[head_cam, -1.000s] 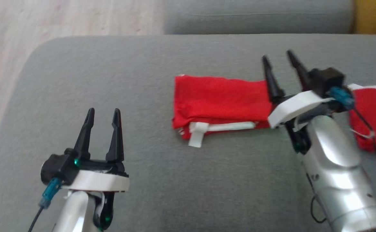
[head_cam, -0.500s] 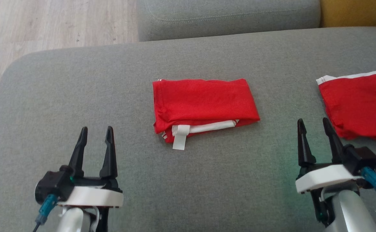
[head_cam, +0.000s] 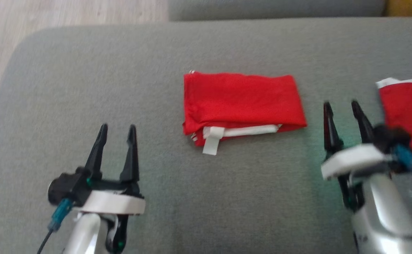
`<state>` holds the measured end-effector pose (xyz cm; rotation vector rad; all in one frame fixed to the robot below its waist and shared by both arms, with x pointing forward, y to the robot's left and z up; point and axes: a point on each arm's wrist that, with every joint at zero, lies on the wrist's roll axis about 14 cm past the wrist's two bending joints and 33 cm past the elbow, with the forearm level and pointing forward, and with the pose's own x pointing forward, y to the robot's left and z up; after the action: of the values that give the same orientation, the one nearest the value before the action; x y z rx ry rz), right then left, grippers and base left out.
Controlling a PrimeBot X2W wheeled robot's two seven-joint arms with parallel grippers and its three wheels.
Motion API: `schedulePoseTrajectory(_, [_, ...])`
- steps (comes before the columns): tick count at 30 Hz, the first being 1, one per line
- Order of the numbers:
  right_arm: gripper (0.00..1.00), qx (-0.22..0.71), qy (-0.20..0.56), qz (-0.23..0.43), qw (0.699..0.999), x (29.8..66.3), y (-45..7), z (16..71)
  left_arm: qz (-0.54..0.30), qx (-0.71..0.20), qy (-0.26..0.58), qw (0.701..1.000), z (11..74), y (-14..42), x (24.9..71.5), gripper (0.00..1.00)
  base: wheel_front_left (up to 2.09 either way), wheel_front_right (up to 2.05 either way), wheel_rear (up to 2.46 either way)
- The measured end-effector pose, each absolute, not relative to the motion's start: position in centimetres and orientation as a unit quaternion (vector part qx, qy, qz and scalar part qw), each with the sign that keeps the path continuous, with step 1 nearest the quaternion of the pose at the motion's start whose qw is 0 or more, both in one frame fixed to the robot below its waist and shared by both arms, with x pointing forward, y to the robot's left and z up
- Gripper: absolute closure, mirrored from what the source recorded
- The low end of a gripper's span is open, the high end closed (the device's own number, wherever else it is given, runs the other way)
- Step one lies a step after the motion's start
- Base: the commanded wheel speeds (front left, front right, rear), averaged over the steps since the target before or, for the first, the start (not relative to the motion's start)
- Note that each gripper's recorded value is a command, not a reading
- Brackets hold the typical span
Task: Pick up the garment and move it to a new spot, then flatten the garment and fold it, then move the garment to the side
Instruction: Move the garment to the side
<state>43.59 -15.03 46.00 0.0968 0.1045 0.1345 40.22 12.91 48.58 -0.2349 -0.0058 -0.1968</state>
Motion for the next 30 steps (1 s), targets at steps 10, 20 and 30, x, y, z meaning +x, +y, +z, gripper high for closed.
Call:
schedulePoseTrajectory(10, [0.0,0.106,0.227,0.096,0.963,48.7,-10.7,38.9,-0.075,-0.117,0.01,0.99,47.4,14.5,41.7,0.0,0.0,0.0,0.0])
schedulePoseTrajectory(20, [1.0,0.063,0.288,0.126,0.947,50.0,-8.7,36.7,-0.057,-0.117,0.021,0.991,46.7,15.7,41.2,0.0,0.0,0.0,0.0])
schedulePoseTrajectory(30, [1.0,0.002,0.204,0.128,0.97,48.9,-10.7,39.6,-0.095,-0.112,0.0,0.989,48.4,13.3,41.7,0.0,0.0,0.0,0.0])
